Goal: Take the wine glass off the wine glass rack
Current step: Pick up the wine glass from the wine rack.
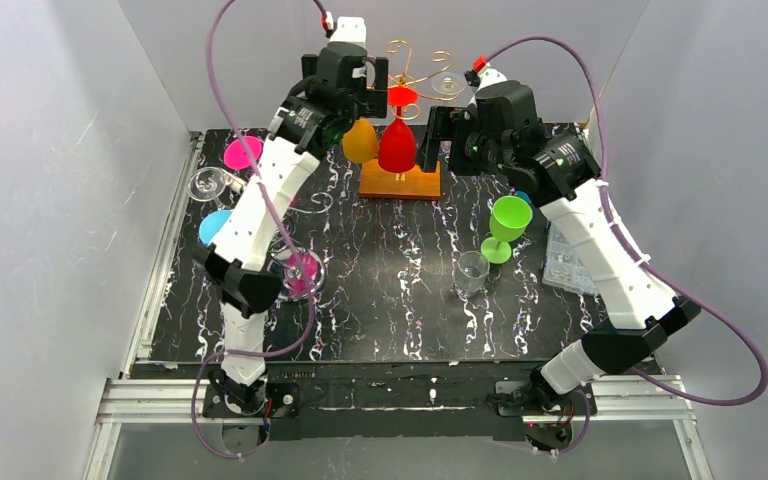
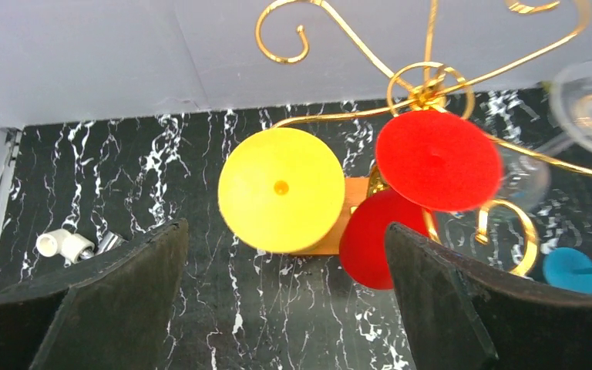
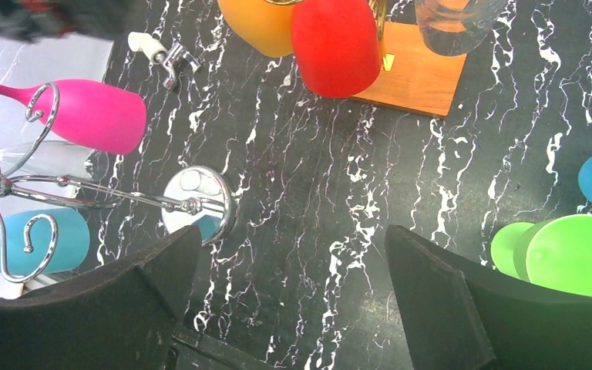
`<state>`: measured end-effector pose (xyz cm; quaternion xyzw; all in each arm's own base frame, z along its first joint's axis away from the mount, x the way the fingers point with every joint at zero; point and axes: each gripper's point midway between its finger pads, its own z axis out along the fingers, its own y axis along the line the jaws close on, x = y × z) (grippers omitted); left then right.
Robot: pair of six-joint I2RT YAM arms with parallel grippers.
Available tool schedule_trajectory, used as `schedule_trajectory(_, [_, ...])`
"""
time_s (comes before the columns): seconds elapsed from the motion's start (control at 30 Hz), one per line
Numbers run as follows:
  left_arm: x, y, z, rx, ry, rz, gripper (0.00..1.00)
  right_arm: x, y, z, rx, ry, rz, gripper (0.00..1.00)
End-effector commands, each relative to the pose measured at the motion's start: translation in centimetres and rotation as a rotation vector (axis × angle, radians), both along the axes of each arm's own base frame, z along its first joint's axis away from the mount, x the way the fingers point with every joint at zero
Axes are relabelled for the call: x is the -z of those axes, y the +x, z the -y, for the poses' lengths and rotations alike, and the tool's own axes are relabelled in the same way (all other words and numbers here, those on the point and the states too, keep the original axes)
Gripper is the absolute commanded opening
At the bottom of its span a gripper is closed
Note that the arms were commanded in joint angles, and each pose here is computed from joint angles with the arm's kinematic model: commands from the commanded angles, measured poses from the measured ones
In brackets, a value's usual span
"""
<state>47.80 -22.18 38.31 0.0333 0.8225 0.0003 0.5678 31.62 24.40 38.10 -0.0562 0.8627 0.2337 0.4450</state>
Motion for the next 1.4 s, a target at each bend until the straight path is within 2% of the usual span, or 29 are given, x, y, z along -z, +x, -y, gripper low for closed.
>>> schedule_trajectory(0.0, [-8.2, -5.2, -1.9, 0.042, -0.066, 0.147, 0.98, -2.4, -0.8, 0.4, -0.012, 0.05, 0.061, 0.98])
schedule_trajectory(0.2, [-10.5, -9.6, -3.5, 0.046, -0.073, 0.174, 0.98, -2.3, -1.2, 0.0, -0.04, 0.066, 0.058, 0.98])
schedule_trajectory(0.47, [-11.9, -17.6, -10.4, -0.039, -0.106, 0.172, 0.98, -1.4, -2.6, -2.3, -0.118, 0.07, 0.043, 0.99])
schedule_trajectory(0.6, [-11.1, -21.7, -14.6, -0.111, -0.085, 0.131, 0.97, -1.3, -3.7, -3.7, -0.163, 0.076, 0.041, 0.98])
schedule_trajectory(0.83, [-6.4, -29.0, -21.6, -0.272, -0.071, -0.011, 0.93, -1.4, -6.2, -7.3, -0.264, 0.085, 0.034, 0.98])
schedule_trajectory(1.1, [-1.7, -33.5, -23.7, -0.313, -0.086, -0.174, 0.85, -0.9, -10.1, -12.8, -0.387, 0.07, 0.032, 0.93])
schedule_trajectory(1.17, [-0.7, -34.3, -23.8, -0.327, -0.123, -0.198, 0.82, -0.5, -10.7, -13.7, -0.405, 0.072, 0.024, 0.91])
schedule_trajectory(1.27, [0.5, -34.3, -22.7, -0.296, -0.176, -0.219, 0.82, -0.2, -11.3, -14.4, -0.421, 0.077, 0.019, 0.9])
schedule_trajectory(1.37, [1.3, -33.9, -22.2, -0.297, -0.154, -0.245, 0.86, -0.1, -11.3, -14.7, -0.422, 0.074, 0.02, 0.9])
